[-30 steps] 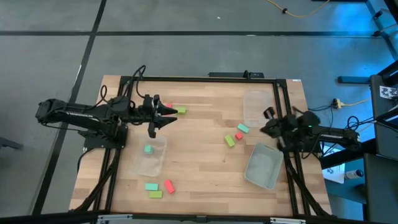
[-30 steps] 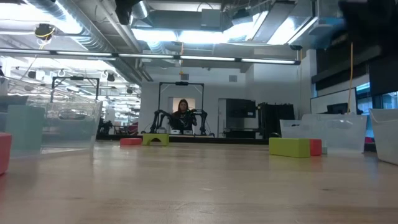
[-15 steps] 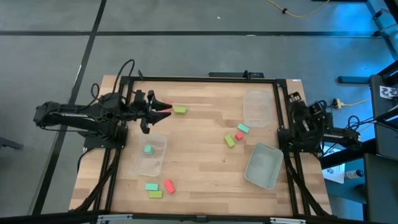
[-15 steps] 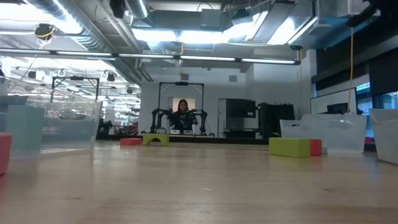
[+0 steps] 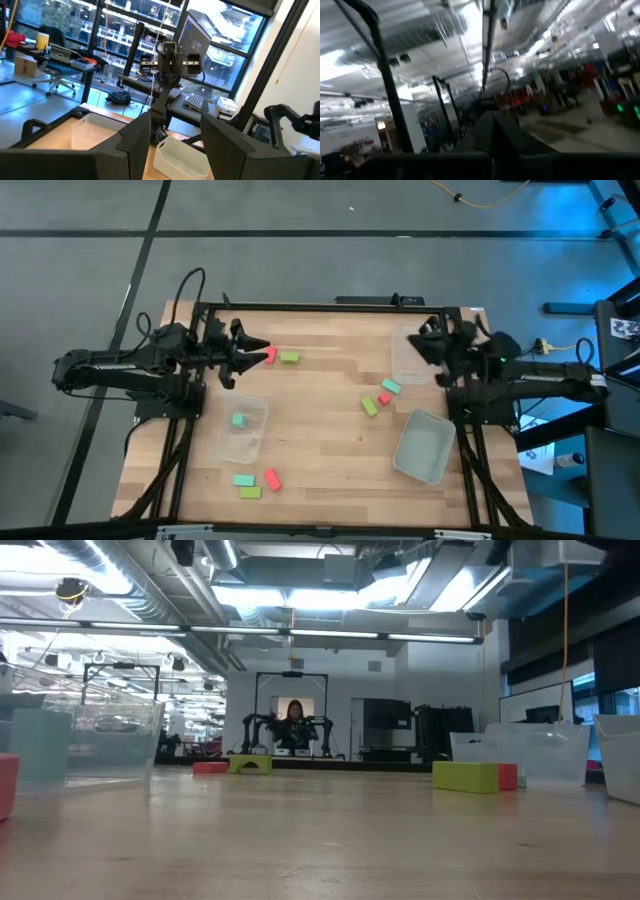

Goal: Sort & place blocks by color
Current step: Adjust the right transparent bin

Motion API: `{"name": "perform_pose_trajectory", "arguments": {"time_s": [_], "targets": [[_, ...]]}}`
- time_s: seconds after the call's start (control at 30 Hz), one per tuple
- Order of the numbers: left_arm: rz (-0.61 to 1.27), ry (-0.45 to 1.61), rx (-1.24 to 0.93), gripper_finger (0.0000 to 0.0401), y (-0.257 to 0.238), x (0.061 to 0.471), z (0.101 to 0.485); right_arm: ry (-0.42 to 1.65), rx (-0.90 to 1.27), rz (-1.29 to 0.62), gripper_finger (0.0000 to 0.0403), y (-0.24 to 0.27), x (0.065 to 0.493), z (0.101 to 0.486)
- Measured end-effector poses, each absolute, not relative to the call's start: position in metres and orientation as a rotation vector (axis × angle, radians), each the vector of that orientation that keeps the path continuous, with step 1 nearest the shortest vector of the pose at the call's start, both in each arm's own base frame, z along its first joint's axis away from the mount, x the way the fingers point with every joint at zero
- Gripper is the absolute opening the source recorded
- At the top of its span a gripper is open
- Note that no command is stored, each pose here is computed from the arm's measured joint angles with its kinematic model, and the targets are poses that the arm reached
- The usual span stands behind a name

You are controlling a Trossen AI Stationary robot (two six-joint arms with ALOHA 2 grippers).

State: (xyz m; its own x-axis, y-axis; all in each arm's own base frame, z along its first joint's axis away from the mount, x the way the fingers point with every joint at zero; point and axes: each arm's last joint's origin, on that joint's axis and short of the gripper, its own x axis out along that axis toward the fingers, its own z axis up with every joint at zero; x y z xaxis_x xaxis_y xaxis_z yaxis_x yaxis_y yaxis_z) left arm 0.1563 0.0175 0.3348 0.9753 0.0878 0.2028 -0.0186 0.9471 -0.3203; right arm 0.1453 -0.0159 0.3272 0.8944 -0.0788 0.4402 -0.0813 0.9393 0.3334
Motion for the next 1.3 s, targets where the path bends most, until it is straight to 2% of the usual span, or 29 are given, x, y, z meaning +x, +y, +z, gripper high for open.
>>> {"name": "perform_pose_trajectory", "arguments": {"time_s": [0.17, 0.37, 0.43, 0.53, 0.67, 0.77, 0.87, 1.03, 1.17, 1.3], "targets": [[0.064, -0.222, -0.331, 0.0165, 0.018, 0.156, 0.335, -0.090, 0.441, -0.076, 0.0014, -0.018, 0.164, 0.330], [0.064, -0.223, -0.350, 0.0165, 0.018, 0.156, 0.335, 0.384, 0.657, -0.238, 0.0024, -0.018, 0.163, 0.308], [0.072, -0.224, -0.353, 0.0165, 0.018, 0.156, 0.335, 0.496, 0.770, -0.246, 0.0047, -0.017, 0.161, 0.299], [0.088, -0.231, -0.401, 0.0165, 0.019, 0.156, 0.335, 0.645, 0.919, -0.279, 0.0102, -0.014, 0.157, 0.287], [0.093, -0.234, -0.430, 0.0165, 0.019, 0.156, 0.335, 0.784, 0.979, -0.348, 0.0183, -0.011, 0.154, 0.275], [0.112, -0.238, -0.433, 0.0165, 0.019, 0.156, 0.335, 0.887, 1.043, -0.535, 0.0219, -0.012, 0.148, 0.262], [0.112, -0.238, -0.433, 0.0165, 0.019, 0.156, 0.335, 0.933, 1.071, -0.645, 0.0228, -0.013, 0.147, 0.247], [0.128, -0.240, -0.434, 0.0165, 0.020, 0.156, 0.335, 0.952, 1.180, -0.741, 0.0221, -0.013, 0.149, 0.212], [0.133, -0.242, -0.428, 0.0165, 0.020, 0.156, 0.335, 0.878, 1.220, -0.839, 0.0216, -0.016, 0.148, 0.188], [0.135, -0.242, -0.428, 0.0165, 0.020, 0.156, 0.335, 0.752, 1.218, -0.898, 0.0215, -0.022, 0.150, 0.181]]}}
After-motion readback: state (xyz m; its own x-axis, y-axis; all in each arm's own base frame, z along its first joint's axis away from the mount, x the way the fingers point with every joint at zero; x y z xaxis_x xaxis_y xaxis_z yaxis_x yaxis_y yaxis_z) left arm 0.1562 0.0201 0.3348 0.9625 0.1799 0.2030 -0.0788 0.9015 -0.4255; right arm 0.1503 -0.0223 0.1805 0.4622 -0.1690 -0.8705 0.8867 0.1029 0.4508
